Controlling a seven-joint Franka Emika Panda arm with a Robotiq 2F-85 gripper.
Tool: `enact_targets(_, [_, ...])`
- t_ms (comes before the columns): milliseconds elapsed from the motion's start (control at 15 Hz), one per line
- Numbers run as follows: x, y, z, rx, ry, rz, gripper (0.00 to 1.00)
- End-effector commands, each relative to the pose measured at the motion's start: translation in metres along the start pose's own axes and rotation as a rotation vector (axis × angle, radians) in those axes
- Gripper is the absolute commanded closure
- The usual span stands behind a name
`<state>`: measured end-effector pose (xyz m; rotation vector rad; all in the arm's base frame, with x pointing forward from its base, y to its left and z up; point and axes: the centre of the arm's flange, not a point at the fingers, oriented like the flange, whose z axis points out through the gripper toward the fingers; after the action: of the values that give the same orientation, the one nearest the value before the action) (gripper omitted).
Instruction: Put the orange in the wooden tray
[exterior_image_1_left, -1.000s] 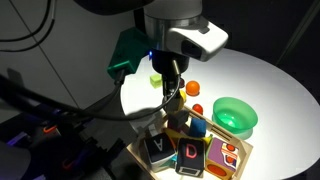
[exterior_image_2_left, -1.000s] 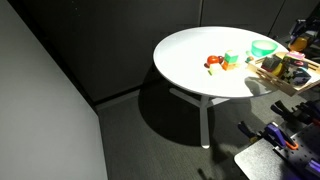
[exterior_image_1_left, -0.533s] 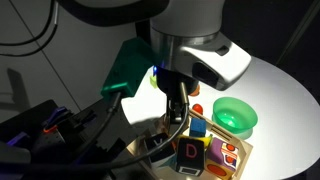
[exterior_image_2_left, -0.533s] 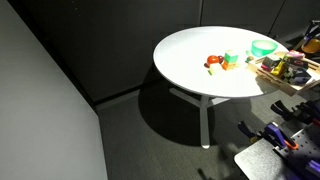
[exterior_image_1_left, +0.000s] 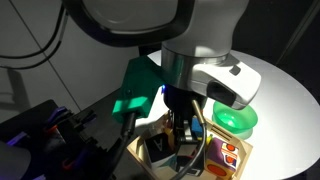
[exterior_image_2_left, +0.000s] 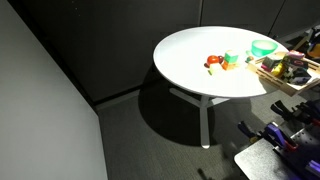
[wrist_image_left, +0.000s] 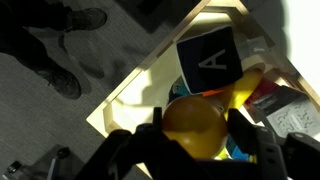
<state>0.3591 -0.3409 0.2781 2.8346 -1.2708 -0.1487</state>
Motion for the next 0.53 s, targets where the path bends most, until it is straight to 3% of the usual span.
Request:
enact_targets(0, [0.014, 0.008, 0.002, -0.052, -0.001, -0.015, 0.58])
enact_targets(467, [0.026, 0.014, 0.014, -0.123, 0.000, -0.061, 0.58])
